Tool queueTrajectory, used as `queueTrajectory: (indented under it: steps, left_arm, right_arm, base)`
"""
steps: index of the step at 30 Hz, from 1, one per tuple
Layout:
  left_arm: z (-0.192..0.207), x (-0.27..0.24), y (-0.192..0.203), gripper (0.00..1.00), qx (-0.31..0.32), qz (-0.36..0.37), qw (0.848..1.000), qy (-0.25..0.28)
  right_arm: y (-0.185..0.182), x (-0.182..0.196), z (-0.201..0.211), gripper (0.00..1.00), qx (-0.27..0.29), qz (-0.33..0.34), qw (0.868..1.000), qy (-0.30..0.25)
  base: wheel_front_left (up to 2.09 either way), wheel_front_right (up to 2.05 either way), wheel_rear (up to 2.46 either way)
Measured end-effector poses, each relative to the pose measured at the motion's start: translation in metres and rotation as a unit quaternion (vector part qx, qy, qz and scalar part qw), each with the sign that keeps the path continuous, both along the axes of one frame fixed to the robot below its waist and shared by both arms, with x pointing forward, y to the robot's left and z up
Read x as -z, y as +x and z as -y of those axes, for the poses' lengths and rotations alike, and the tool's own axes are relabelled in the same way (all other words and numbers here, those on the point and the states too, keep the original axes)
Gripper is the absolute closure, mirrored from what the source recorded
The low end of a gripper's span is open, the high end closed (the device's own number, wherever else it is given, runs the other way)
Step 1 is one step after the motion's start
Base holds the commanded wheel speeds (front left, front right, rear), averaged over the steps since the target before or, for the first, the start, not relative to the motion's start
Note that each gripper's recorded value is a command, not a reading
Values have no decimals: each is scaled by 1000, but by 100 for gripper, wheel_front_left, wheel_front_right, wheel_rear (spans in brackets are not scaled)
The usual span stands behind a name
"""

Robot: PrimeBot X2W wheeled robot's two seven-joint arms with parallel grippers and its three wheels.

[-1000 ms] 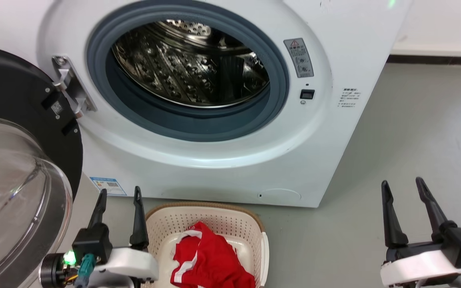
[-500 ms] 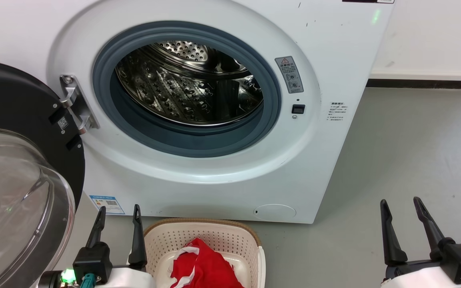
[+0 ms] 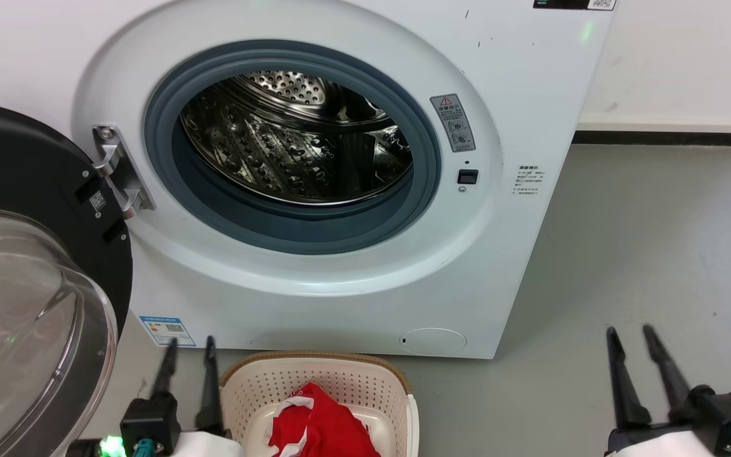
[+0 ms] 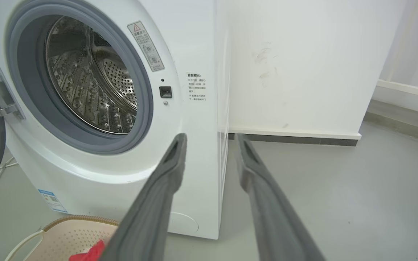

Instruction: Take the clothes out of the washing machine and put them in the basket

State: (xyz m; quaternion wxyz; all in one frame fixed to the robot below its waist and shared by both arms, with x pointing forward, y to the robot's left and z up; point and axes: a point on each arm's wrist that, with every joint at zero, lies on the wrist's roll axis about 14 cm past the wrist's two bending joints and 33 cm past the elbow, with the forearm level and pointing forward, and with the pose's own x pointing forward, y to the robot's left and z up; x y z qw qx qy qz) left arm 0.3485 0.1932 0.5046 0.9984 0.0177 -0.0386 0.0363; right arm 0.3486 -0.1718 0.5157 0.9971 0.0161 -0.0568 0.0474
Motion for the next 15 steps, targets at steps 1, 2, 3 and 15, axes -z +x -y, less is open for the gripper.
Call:
queueTrajectory:
  steps: [1,2,3,15]
  left_arm:
    - [0,5,-1,100,0,-8,1000,-1]
    - [0,9,-2,100,0,-16,1000,-2]
    - [0,14,-4,100,-1,-23,1000,-4]
    - [-9,28,-2,100,-18,-54,991,-123]
  right_arm:
    - [-1,4,0,100,0,-6,1000,0]
    - [-2,7,0,100,0,-12,1000,1]
    - [-2,11,0,100,1,-17,1000,1]
    - [-1,20,8,100,18,-46,992,117]
  base:
    - [0,0,0]
    - [0,0,0]
    - [0,0,0]
    - [0,0,0]
